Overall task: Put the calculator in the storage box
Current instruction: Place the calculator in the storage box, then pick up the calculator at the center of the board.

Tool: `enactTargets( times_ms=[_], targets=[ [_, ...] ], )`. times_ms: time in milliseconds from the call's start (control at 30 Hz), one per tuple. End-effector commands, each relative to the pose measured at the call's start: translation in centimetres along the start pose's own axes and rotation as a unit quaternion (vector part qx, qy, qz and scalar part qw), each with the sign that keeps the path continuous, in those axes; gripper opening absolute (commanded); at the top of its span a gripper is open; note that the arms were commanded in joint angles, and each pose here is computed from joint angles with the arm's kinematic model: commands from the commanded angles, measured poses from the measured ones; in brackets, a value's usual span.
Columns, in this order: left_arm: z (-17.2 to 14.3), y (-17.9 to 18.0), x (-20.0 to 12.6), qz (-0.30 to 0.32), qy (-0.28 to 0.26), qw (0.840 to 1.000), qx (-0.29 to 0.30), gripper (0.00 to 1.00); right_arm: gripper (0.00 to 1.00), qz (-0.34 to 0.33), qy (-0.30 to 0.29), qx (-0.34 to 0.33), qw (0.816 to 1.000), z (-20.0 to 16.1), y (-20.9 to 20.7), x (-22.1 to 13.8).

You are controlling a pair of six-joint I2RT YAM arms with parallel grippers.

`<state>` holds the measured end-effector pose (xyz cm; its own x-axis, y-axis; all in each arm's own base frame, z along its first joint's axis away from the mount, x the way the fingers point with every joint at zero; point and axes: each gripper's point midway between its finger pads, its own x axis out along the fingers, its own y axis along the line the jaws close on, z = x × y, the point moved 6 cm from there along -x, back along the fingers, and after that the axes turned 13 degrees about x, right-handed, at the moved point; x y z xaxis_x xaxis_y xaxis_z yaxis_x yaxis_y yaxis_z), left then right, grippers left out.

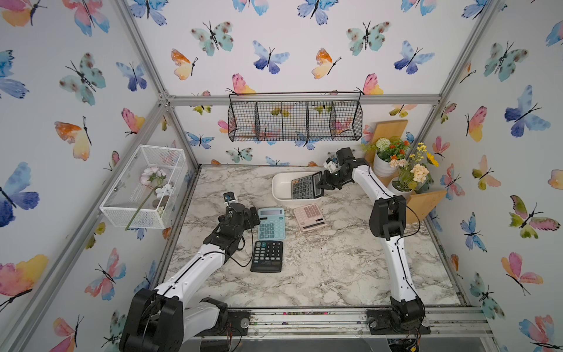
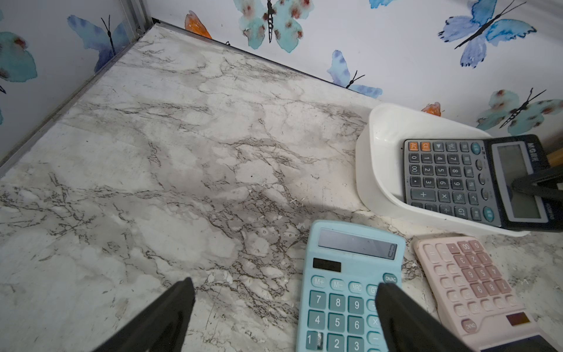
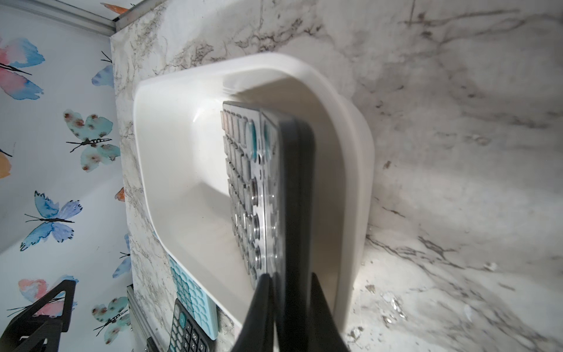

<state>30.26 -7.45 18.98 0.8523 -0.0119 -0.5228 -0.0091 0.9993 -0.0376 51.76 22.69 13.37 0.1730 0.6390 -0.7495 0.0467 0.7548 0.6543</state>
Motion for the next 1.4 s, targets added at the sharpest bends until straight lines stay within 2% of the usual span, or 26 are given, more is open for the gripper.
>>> enactTargets(
  times_ms=[0,133,167,267,333,467,567,667,733,867,1000,1200,1267,1367],
  targets=[
    [0.2,0.5,-0.4,0.01,-0.008,1.0,-0.006,0.99,0.16,-0.024,0.016,0.009,1.0,-0.6,-1.0,0.9],
    [0.2,0.4,-0.4,0.009,-0.009,1.0,-0.007,0.99,0.18,-0.017,0.014,0.001,1.0,-0.7,0.0,1.6],
    [0.2,0.5,-0.4,0.009,-0.009,1.0,-0.007,0.99,0.23,-0.016,0.015,0.001,1.0,-0.7,0.2,1.8],
    [0.3,0.5,-0.5,0.009,-0.011,1.0,-0.007,0.99,0.43,-0.02,0.013,0.001,1.0,-0.6,0.2,2.1],
    [0.4,0.5,-0.5,0.008,-0.012,1.0,-0.007,0.99,0.53,-0.029,-0.004,-0.005,1.0,-0.5,0.8,1.3],
    [0.3,0.4,-0.5,0.007,-0.012,1.0,-0.007,0.99,0.6,-0.06,-0.074,-0.026,0.995,0.0,2.8,-3.0],
    [0.3,0.4,-0.5,0.007,-0.012,1.0,-0.007,0.99,0.62,-0.093,-0.133,-0.042,0.986,-0.3,4.5,-7.7],
    [0.3,0.4,-0.5,0.006,-0.013,1.0,-0.007,0.99,0.65,-0.118,-0.172,-0.05,0.977,-2.2,5.4,-11.8],
    [0.3,0.4,-0.5,0.006,-0.013,1.0,-0.007,0.99,0.65,-0.116,-0.168,-0.045,0.978,-4.7,5.0,-13.0],
    [0.3,0.4,-0.4,0.005,-0.013,1.0,-0.008,0.99,0.64,-0.071,-0.107,0.01,0.992,-11.4,2.9,-10.6],
    [0.3,0.4,-0.3,0.006,-0.011,1.0,-0.008,0.99,0.61,-0.013,-0.126,0.091,0.988,-17.2,2.9,-8.3],
    [0.2,0.5,-0.5,0.006,-0.013,1.0,-0.009,0.99,0.65,-0.006,-0.196,0.164,0.967,-19.8,4.2,-8.1],
    [0.3,0.5,-0.5,0.005,-0.013,1.0,-0.01,0.99,0.7,-0.004,-0.206,0.178,0.962,-20.0,4.7,-7.8],
    [0.4,0.5,-0.6,0.005,-0.015,1.0,-0.01,0.99,0.71,0.001,-0.204,0.207,0.957,-20.6,4.8,-6.6]
  ],
)
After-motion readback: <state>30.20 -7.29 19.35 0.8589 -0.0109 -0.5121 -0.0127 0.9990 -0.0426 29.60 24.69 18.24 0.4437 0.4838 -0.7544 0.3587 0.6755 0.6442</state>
